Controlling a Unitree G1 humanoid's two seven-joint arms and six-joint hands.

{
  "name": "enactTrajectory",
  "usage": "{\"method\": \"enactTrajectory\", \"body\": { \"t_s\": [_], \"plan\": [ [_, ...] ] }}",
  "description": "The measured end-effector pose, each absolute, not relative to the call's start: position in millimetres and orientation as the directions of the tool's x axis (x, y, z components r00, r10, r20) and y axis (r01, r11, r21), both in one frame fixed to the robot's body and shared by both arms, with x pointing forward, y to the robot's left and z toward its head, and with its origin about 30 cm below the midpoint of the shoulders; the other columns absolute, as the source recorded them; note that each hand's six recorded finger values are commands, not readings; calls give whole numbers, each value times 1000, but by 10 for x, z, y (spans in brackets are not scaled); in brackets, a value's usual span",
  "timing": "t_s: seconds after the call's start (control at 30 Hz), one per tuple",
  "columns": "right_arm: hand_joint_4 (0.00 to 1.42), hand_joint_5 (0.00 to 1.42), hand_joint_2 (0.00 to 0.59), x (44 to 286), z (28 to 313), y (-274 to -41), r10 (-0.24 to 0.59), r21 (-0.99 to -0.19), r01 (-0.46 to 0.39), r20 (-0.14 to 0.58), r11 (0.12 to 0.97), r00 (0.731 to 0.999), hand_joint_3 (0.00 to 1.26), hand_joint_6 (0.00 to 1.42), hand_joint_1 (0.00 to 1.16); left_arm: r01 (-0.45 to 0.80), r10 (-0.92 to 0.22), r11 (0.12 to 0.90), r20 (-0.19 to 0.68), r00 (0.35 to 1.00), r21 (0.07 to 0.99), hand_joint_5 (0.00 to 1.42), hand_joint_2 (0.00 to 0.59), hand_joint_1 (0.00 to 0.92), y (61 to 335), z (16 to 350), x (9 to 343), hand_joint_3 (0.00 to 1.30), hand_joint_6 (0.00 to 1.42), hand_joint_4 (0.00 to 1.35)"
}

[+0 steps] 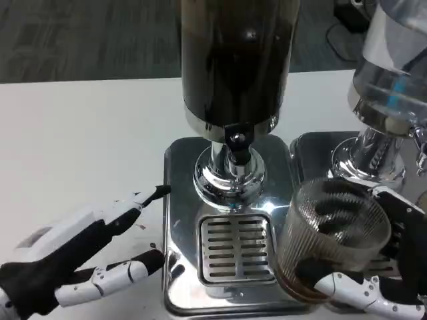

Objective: Grasp the cup under the faucet to collect the drink, then remove the cup.

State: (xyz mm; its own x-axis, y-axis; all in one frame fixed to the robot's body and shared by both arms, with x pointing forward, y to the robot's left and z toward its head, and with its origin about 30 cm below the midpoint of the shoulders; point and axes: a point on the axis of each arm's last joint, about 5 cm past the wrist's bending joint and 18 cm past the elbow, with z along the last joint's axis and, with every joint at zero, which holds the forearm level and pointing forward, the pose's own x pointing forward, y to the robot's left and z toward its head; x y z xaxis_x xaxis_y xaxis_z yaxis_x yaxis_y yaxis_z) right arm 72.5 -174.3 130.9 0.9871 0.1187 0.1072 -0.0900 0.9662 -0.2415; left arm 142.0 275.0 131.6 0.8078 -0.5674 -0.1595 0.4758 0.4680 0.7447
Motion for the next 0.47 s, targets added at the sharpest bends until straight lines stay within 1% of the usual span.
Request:
{"method": "enactTrajectory", "body": {
  "t_s": [0.47],
  "plan": [
    [697,892,172,725,1312,-1759,113,-248,-84,107,965,988,589,1177,871,468,-564,480,-148,812,742,0,226,0,2736,1308,1413,0,0,0]
  ]
}}
